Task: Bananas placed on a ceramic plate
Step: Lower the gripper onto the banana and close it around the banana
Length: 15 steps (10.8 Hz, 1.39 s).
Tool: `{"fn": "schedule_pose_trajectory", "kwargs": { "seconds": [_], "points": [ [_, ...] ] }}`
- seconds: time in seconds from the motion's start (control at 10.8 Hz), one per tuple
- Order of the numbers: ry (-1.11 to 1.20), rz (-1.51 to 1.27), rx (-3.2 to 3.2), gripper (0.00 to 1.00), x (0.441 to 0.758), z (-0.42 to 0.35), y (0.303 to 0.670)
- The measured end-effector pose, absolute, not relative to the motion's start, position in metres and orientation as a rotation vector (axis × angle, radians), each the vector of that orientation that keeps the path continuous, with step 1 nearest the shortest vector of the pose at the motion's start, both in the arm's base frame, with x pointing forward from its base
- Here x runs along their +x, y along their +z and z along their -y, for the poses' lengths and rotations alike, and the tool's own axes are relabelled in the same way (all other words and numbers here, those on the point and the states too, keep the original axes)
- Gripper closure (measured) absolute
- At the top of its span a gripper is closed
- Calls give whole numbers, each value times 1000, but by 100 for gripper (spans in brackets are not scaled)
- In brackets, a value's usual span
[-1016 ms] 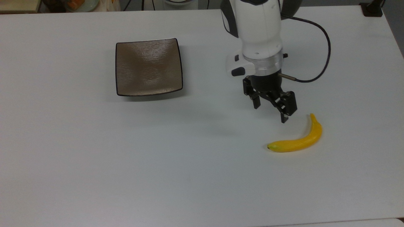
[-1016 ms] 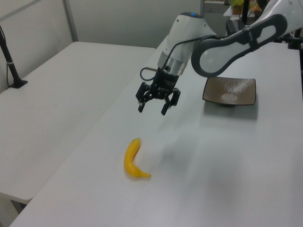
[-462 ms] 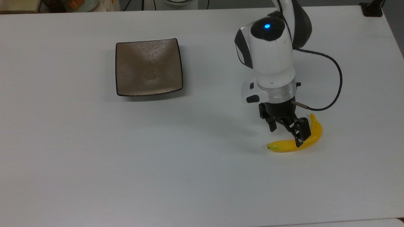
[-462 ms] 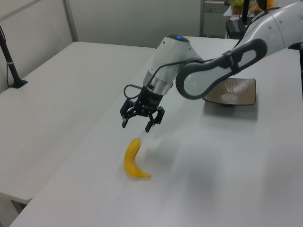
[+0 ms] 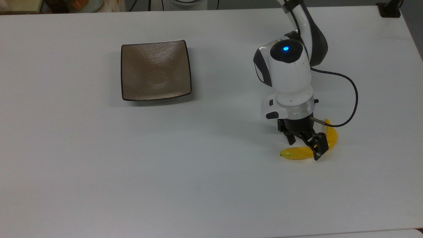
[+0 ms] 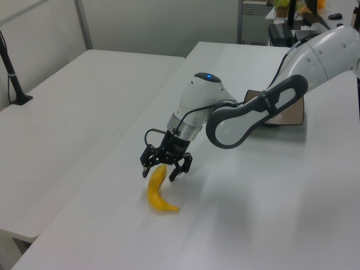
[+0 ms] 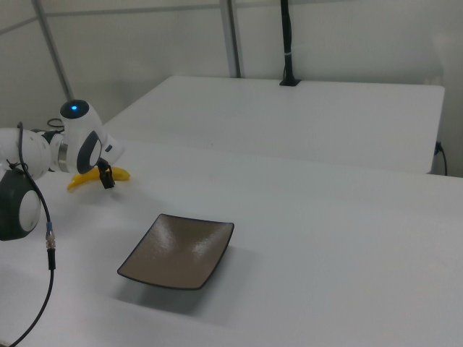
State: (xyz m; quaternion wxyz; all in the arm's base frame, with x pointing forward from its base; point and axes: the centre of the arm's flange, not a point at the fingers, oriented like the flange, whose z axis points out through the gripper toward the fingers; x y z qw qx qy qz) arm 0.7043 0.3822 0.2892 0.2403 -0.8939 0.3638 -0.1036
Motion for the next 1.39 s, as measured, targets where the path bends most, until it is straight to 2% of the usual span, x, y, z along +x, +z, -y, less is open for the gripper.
{"fn": "schedule_pose_trajectory", "kwargs": {
  "seconds": [0.09, 0.18, 0.46, 1.02, 1.39],
  "points": [
    [-283, -996, -2446, 3, 705, -382, 288],
    [-285, -995, -2445, 14, 705, -382, 289],
    [-306, -978, -2455, 62, 705, -383, 291],
    [-338, -950, -2466, 65, 706, -386, 295],
    [-439, -889, -2475, 65, 709, -383, 335]
  ]
}}
